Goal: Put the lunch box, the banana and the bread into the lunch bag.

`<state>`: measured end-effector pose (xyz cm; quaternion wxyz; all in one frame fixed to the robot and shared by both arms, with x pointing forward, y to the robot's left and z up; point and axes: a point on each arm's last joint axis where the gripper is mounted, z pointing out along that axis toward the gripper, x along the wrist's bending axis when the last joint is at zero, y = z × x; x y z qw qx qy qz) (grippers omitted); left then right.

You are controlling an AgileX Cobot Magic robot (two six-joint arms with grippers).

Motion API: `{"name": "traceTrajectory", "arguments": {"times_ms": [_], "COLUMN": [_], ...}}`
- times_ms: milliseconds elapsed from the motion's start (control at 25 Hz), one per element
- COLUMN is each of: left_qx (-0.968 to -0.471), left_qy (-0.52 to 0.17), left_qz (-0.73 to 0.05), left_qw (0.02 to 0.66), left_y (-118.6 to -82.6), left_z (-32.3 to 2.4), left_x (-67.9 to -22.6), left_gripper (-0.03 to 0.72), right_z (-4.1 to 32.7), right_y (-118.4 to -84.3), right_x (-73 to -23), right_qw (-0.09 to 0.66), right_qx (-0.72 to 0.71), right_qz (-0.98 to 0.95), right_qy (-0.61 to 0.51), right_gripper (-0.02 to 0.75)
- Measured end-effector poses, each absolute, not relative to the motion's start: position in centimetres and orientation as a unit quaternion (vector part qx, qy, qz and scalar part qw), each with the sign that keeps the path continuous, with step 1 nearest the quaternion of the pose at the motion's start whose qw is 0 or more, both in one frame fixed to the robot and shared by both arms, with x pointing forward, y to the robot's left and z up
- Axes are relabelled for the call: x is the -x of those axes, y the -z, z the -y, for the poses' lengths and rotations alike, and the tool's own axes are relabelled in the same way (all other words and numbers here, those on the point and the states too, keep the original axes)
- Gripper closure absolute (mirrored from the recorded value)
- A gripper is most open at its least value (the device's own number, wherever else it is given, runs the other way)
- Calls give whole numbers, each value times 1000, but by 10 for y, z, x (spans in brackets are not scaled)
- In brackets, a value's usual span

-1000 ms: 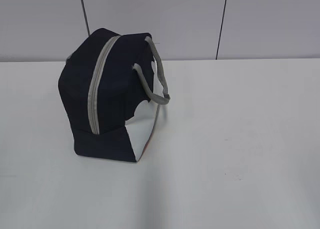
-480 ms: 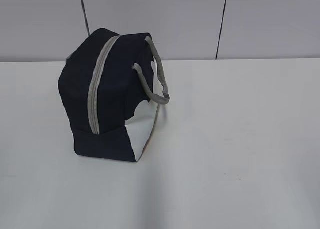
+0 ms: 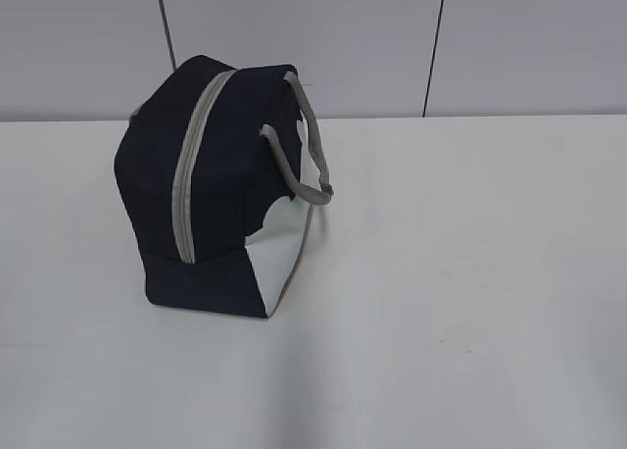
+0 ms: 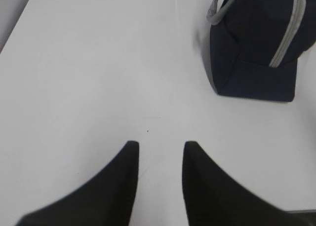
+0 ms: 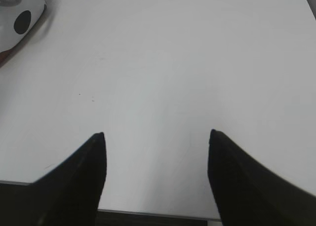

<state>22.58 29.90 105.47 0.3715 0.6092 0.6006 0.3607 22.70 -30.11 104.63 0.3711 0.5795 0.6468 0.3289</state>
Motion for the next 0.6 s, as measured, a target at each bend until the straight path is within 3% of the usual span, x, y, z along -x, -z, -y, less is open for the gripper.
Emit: {"name": "traceTrajectory", "arguments": {"times_ms": [240, 600], "left_qx": [-565, -559], "left_qy": [-362, -363], "left_qz": [-642, -647], "left_qw": [371, 369], "left_y": [-1055, -1055], "left_z": [-305, -306], "left_x": [-226, -226], "left_gripper": [453, 453], "right_z": [301, 301], "right_y": [-1046, -1046], "right_x": [-227, -227], "right_qw": [371, 371], "right_qx": [-579, -579], "right_qz": [-647, -647], "right_qy": [-329, -329], "right_gripper": [259, 259]}}
